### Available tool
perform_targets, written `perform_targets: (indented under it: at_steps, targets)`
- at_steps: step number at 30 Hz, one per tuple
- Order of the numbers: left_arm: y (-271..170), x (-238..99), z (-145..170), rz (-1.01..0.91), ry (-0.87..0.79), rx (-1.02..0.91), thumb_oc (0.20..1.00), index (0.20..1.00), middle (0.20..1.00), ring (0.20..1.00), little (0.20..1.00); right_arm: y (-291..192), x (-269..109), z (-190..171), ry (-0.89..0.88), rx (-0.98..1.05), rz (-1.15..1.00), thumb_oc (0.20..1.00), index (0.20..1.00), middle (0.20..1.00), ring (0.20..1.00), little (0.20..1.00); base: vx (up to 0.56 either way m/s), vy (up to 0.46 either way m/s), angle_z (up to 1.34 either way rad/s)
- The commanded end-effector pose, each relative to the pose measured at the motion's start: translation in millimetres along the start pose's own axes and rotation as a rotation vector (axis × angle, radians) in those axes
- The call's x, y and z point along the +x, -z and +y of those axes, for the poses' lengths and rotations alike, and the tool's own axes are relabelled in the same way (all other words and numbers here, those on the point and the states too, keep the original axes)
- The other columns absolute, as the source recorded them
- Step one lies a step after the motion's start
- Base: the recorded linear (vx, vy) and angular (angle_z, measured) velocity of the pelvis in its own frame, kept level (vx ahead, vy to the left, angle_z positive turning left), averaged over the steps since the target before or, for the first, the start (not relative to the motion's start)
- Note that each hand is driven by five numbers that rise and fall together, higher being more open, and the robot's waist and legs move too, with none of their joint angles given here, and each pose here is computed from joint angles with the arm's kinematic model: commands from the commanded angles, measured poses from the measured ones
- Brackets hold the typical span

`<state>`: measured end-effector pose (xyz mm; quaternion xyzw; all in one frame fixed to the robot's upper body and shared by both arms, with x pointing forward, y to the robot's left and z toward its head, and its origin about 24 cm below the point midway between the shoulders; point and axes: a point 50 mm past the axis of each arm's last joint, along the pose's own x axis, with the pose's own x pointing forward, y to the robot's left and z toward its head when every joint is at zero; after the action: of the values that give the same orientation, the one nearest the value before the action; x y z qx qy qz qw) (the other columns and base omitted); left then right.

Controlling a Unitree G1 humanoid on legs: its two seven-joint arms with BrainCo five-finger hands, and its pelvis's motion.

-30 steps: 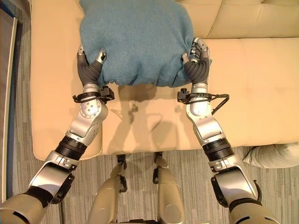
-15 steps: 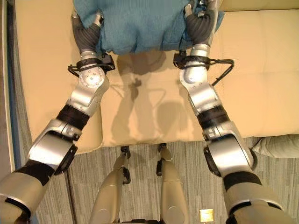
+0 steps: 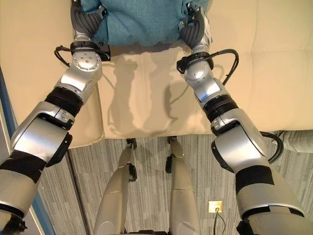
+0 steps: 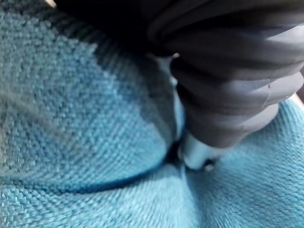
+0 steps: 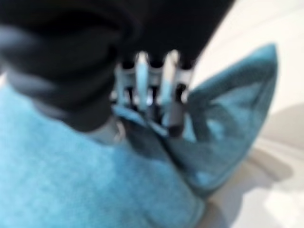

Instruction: Pick up all the scattered cushions and arrange them neatly on the sofa.

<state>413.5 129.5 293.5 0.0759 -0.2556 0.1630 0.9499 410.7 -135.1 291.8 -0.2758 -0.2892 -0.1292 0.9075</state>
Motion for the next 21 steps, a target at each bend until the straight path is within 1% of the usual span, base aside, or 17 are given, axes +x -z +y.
perform_targets:
  at_steps: [1,2,3,4,6,7,10,11,13,16,17,20,21]
  targets:
    - [-60,-1,-33,-0.174,0.099,-0.165,1.0,1.0,1.0,1.0,1.0,-74,13,10,-0.022,0.129,-0.237,0.755,0.755,0.755,0.755,0.755,0.0,0.0,0.0]
    - [-57,-2,-34,-0.163,0.102,-0.175,1.0,1.0,1.0,1.0,1.0,-72,14,7,-0.013,0.124,-0.23,0.79,0.79,0.79,0.79,0.79,0.0,0.0,0.0]
    - [-55,-4,-35,-0.154,0.107,-0.188,1.0,1.0,1.0,1.0,1.0,-70,16,3,-0.004,0.12,-0.227,0.752,0.752,0.752,0.752,0.752,0.0,0.0,0.0]
    - [-55,-4,-35,-0.154,0.107,-0.188,1.0,1.0,1.0,1.0,1.0,-70,16,3,-0.004,0.119,-0.227,0.755,0.755,0.755,0.755,0.755,0.0,0.0,0.0]
    - [-49,-8,-37,-0.13,0.106,-0.223,1.0,1.0,1.0,1.0,1.0,-70,18,-5,0.021,0.11,-0.232,0.831,0.831,0.831,0.831,0.831,0.0,0.0,0.0]
    - [-46,-9,-38,-0.12,0.109,-0.235,1.0,1.0,1.0,1.0,1.0,-69,19,-8,0.03,0.107,-0.23,0.827,0.827,0.827,0.827,0.827,0.0,0.0,0.0]
    - [-41,-9,-33,-0.117,0.103,-0.224,1.0,1.0,1.0,1.0,1.0,-67,21,-16,0.046,0.1,-0.232,0.878,0.878,0.878,0.878,0.878,0.0,0.0,0.0]
    - [-37,-9,-31,-0.106,0.095,-0.223,1.0,1.0,1.0,1.0,1.0,-66,21,-17,0.046,0.092,-0.232,1.0,1.0,1.0,1.0,1.0,0.0,0.0,0.0]
    - [-36,-9,-29,-0.107,0.092,-0.221,1.0,1.0,1.0,1.0,1.0,-63,20,-18,0.047,0.083,-0.226,1.0,1.0,1.0,1.0,1.0,0.0,0.0,0.0]
    - [-32,-5,-16,-0.123,0.063,-0.164,1.0,1.0,1.0,1.0,1.0,-57,20,-21,0.051,0.068,-0.214,1.0,1.0,1.0,1.0,1.0,0.0,0.0,0.0]
    - [-29,-1,-7,-0.13,0.042,-0.113,1.0,1.0,1.0,1.0,1.0,-53,21,-26,0.061,0.051,-0.208,1.0,1.0,1.0,1.0,1.0,0.0,0.0,0.0]
    - [-25,1,2,-0.133,0.022,-0.069,1.0,1.0,1.0,1.0,1.0,-49,21,-31,0.071,0.036,-0.2,1.0,1.0,1.0,1.0,1.0,0.0,0.0,0.0]
    - [-19,6,21,-0.136,-0.02,-0.035,1.0,1.0,1.0,1.0,1.0,-41,22,-40,0.096,0.011,-0.182,1.0,1.0,1.0,1.0,1.0,0.0,0.0,0.0]
